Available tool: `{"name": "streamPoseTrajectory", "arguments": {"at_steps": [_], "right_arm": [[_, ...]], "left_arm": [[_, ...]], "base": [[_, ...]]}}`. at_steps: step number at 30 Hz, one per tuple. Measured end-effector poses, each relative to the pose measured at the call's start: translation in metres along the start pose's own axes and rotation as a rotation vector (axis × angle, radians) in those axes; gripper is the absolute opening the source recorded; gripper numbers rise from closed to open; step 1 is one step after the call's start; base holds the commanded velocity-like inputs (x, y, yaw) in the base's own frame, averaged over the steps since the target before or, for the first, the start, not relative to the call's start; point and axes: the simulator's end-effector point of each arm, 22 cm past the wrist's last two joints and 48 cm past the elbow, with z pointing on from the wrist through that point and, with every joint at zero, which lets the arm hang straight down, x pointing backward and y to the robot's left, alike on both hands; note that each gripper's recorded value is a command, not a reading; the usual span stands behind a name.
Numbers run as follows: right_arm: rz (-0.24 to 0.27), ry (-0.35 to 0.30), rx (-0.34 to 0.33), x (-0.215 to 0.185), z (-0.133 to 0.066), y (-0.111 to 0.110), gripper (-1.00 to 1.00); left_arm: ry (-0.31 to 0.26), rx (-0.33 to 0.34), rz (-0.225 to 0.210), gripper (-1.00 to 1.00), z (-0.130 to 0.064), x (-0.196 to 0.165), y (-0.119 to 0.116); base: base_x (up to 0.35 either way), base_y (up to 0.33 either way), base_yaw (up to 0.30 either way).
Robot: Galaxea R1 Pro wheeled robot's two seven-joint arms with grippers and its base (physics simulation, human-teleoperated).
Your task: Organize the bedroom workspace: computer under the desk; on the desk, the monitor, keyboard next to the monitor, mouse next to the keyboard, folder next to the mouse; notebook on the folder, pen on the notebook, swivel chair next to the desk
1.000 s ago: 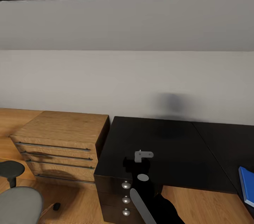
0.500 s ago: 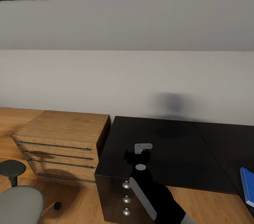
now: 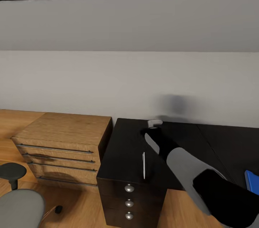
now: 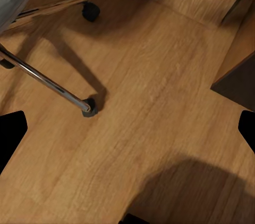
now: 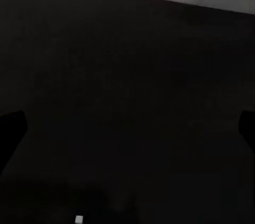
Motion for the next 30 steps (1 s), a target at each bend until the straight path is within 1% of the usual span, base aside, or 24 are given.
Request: {"name": "streamPoseTrajectory", "arguments": {"at_steps": [8,20,22,23,25,30], "right_arm": [[0.02,0.055,-0.001,0.014,0.007,-0.007,1.0],[0.086,0.174,-0.006,0.06,0.013,-0.011,1.0],[0.098,0.199,-0.008,0.071,0.014,-0.011,1.0],[0.102,0.213,-0.01,0.077,0.014,-0.009,1.0],[0.101,0.227,-0.015,0.081,0.013,-0.005,1.0],[0.086,0.268,-0.027,0.091,0.01,0.001,1.0]], "left_arm": [[-0.004,0.002,0.0,1.0,0.0,-0.001,-0.001],[-0.008,0.002,-0.001,1.0,0.0,-0.002,-0.001],[-0.011,0.003,-0.002,1.0,0.0,-0.002,-0.002],[-0.024,0.003,-0.002,1.0,0.0,-0.005,-0.002],[-0.041,0.002,-0.001,1.0,0.0,-0.009,-0.002],[-0.058,0.0,0.0,1.0,-0.001,-0.012,-0.001]], "base": [[0.0,0.0,0.0],[0.0,0.0,0.0],[0.0,0.0,0.0],[0.0,0.0,0.0],[0.0,0.0,0.0],[0.0,0.0,0.0]]}}
